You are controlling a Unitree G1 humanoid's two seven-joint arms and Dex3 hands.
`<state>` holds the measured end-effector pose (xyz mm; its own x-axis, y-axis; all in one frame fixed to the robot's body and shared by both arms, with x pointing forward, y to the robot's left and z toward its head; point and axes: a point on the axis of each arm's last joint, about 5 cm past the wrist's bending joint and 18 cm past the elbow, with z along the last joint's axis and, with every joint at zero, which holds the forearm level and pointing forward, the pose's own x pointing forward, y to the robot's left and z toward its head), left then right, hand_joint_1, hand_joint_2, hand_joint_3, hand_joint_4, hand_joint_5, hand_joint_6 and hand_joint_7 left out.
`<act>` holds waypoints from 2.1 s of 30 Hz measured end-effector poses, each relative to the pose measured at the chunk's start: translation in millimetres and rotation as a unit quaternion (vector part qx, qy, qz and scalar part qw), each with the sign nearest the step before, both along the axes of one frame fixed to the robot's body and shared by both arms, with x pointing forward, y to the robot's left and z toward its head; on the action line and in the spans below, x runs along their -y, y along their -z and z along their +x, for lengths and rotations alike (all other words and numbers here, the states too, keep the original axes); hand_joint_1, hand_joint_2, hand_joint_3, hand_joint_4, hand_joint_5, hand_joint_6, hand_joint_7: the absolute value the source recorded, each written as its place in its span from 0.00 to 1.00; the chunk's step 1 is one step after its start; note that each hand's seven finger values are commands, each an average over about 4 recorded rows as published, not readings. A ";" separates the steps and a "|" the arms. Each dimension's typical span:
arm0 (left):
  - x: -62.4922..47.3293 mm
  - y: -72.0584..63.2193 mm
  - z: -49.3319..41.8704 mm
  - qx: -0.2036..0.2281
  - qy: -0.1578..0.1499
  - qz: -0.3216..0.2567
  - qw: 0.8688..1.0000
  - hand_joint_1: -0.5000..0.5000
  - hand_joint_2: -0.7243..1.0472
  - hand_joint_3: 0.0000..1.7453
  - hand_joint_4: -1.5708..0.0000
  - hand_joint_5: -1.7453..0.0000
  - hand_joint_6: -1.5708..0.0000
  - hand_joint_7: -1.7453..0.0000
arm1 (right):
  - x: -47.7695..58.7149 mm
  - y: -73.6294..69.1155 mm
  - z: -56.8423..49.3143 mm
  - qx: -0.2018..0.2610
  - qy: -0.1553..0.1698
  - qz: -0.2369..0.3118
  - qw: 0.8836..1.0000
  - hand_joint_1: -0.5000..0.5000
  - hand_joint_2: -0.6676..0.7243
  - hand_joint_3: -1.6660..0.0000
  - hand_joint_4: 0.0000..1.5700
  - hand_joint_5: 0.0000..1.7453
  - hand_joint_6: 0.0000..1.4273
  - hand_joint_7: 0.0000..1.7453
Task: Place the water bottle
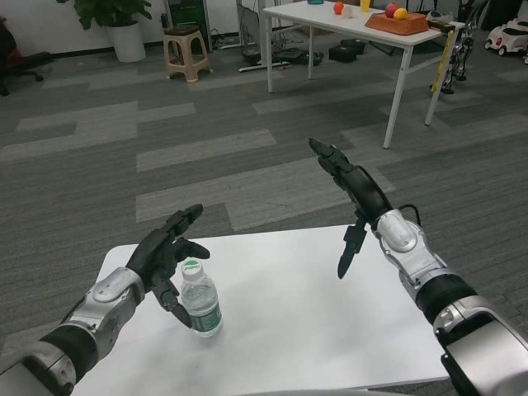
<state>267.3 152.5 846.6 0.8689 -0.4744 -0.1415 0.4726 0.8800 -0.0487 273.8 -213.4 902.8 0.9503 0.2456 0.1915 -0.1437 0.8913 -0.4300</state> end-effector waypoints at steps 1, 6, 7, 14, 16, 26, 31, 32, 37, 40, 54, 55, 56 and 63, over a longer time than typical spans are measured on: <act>-2.1 -0.4 -0.7 0.003 -0.005 -0.004 1.000 0.01 0.10 0.03 1.00 0.00 1.00 0.92 | -0.1 0.0 0.1 0.000 0.000 0.000 1.000 0.04 0.91 1.00 0.00 0.00 0.00 0.00; -16.6 -1.4 -5.3 0.020 -0.038 -0.016 0.999 0.01 0.10 0.05 1.00 0.00 1.00 0.92 | -0.2 0.0 0.2 0.000 0.000 0.000 1.000 0.04 0.91 1.00 0.00 0.00 0.00 0.00; -19.6 -2.1 -5.8 0.024 -0.046 -0.017 0.999 0.01 0.10 0.05 1.00 0.00 1.00 0.92 | -0.2 0.1 0.2 0.000 0.000 0.000 1.000 0.04 0.91 1.00 0.00 0.00 0.00 0.00; -31.5 -21.0 -2.9 0.088 -0.070 -0.037 0.993 0.01 0.15 0.05 1.00 0.00 1.00 0.92 | 0.2 1.0 0.7 -0.004 0.002 0.000 1.000 0.03 0.91 1.00 0.00 0.00 0.00 0.00; -30.7 -26.8 -1.3 0.104 -0.067 -0.044 0.991 0.00 0.15 0.05 1.00 0.00 1.00 0.92 | -0.1 0.2 1.4 -0.003 0.002 0.000 1.000 0.03 0.91 1.00 0.00 0.00 0.00 0.00; -20.6 -47.5 3.3 0.155 -0.038 -0.096 0.983 0.00 0.15 0.01 1.00 0.06 1.00 0.94 | -0.7 -1.4 2.9 0.000 0.001 0.000 1.000 0.04 0.91 1.00 0.00 0.00 0.00 0.00; -19.1 -50.5 3.8 0.163 -0.033 -0.100 0.981 0.00 0.15 0.05 1.00 0.18 1.00 0.96 | -1.1 -2.1 3.0 0.002 0.000 0.000 1.000 0.04 0.91 1.00 0.00 0.00 0.00 0.00; -18.8 -50.8 3.8 0.164 -0.032 -0.101 0.981 0.00 0.15 0.05 1.00 0.18 1.00 0.96 | -1.3 -2.3 3.1 0.003 0.000 0.001 1.000 0.04 0.91 1.00 0.00 0.00 0.00 0.00; -16.8 -51.9 3.9 0.167 -0.030 -0.105 0.980 0.00 0.15 0.05 1.00 0.13 1.00 0.96 | -1.8 -3.2 3.3 0.005 -0.002 0.001 1.000 0.04 0.91 1.00 0.00 0.00 0.00 0.00; -15.6 -51.9 3.9 0.167 -0.031 -0.107 0.980 0.00 0.15 0.05 1.00 0.13 1.00 0.96 | -1.9 -3.4 3.3 0.006 -0.002 0.001 1.000 0.04 0.91 1.00 0.00 0.00 0.00 0.00; -12.2 -51.3 3.9 0.165 -0.035 -0.119 0.978 0.00 0.15 0.05 1.00 0.19 1.00 0.96 | -2.5 -4.4 3.5 0.009 -0.004 0.001 1.000 0.04 0.91 1.00 0.00 0.00 0.00 0.00; -12.2 -51.3 3.9 0.165 -0.035 -0.120 0.978 0.00 0.15 0.05 1.00 0.21 1.00 0.96 | -2.5 -4.4 3.5 0.009 -0.004 0.001 1.000 0.04 0.91 1.00 0.00 0.00 0.00 0.00; -12.1 -51.3 3.9 0.165 -0.035 -0.121 0.978 0.00 0.15 0.05 1.00 0.22 1.00 0.96 | -2.5 -4.4 3.5 0.009 -0.004 0.001 1.000 0.04 0.91 1.00 0.00 0.00 0.00 0.00; -11.5 -51.3 3.9 0.165 -0.049 -0.153 0.973 0.00 0.10 0.05 1.00 0.59 1.00 0.96 | -2.5 -4.4 3.5 0.009 -0.004 0.001 1.000 0.04 0.91 1.00 0.00 0.00 0.00 0.00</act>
<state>271.2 164.0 897.8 0.8863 -0.3629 0.2877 0.4212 0.8899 -0.1752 277.3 -210.9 907.2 0.9449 0.2523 0.2086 -0.1431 0.8914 -0.4300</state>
